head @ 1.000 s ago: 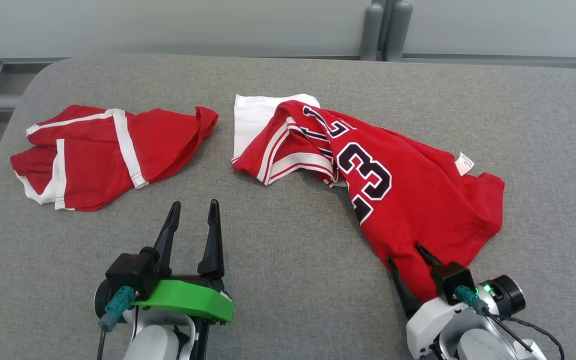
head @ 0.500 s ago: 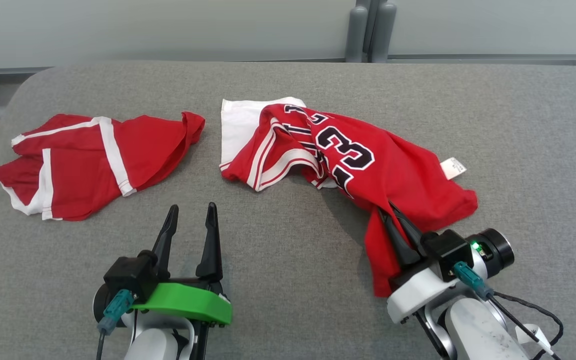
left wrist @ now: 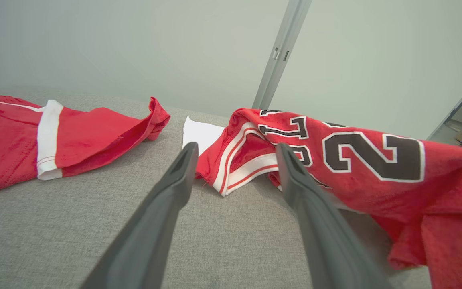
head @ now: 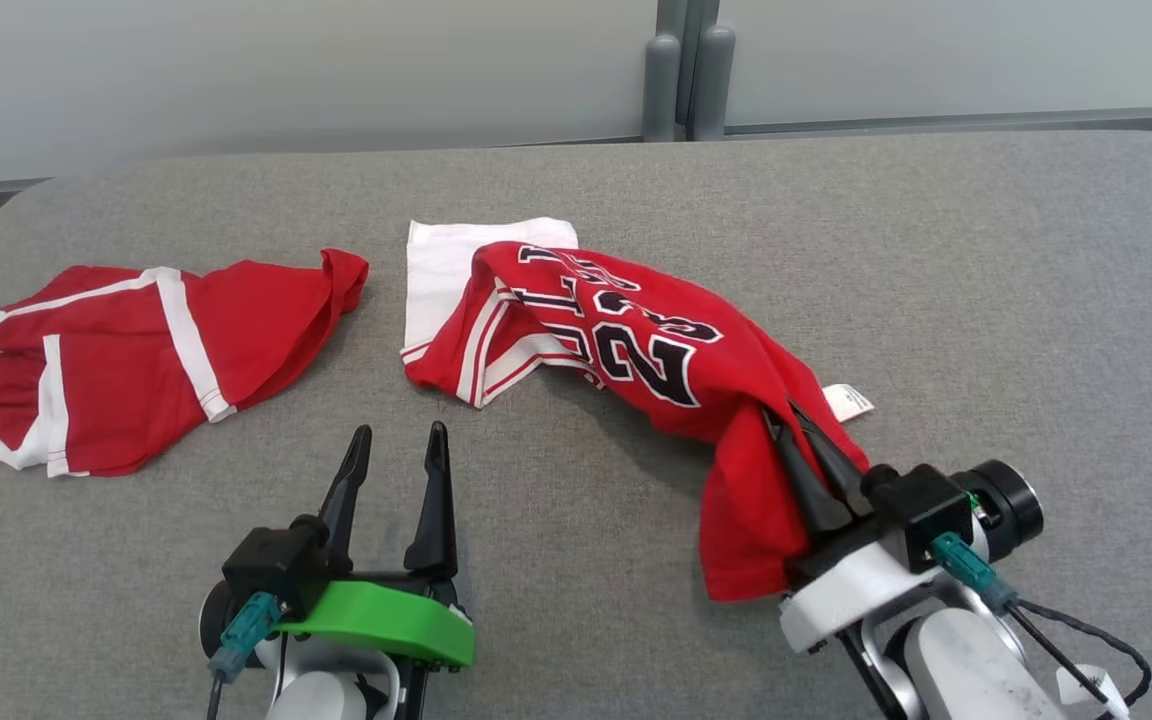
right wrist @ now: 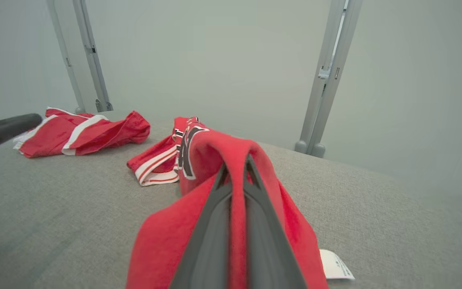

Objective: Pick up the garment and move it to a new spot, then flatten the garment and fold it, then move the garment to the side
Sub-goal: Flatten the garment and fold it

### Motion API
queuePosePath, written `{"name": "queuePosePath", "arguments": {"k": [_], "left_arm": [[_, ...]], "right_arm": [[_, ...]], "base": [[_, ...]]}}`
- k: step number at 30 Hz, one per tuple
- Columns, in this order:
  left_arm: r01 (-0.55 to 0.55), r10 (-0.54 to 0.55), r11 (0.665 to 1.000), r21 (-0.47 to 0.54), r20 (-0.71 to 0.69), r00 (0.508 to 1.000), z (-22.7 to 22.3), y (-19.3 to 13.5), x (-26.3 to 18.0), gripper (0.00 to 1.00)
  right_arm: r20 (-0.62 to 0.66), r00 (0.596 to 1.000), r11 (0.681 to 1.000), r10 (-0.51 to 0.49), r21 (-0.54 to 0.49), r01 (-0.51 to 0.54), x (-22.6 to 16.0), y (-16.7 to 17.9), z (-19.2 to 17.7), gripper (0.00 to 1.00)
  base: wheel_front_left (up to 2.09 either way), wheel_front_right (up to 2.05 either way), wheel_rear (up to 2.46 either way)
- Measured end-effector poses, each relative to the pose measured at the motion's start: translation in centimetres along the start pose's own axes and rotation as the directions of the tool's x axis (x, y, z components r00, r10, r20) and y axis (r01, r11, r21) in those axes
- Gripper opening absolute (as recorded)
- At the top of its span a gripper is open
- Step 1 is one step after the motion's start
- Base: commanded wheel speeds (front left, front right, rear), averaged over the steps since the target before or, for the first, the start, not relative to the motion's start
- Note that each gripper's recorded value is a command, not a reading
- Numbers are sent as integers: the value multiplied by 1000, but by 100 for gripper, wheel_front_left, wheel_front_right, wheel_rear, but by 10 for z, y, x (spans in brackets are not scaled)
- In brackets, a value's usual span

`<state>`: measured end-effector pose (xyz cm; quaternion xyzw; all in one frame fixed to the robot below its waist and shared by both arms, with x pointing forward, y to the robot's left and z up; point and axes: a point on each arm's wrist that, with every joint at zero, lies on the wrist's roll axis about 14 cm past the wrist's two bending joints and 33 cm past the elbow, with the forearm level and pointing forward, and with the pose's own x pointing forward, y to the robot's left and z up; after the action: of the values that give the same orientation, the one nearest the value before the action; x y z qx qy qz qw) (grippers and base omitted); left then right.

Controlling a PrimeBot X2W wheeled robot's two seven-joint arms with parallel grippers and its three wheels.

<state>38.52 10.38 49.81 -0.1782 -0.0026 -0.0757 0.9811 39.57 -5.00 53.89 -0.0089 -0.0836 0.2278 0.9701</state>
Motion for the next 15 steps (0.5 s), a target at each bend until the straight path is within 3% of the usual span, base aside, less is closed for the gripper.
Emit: {"name": "queuePosePath", "arguments": {"k": [5, 15], "left_arm": [[1, -1, 1000, -3, -13, 1000, -4, 0, 0, 100], [-39, 39, 999, 4, 2, 999, 1, 14, 2, 100]], "right_arm": [[-148, 988, 997, -47, -74, 36, -1, -40, -41, 0], [-257, 958, 973, -128, -219, 72, 36, -122, -68, 0]], "base": [[0, 0, 0], [0, 0, 0]]}}
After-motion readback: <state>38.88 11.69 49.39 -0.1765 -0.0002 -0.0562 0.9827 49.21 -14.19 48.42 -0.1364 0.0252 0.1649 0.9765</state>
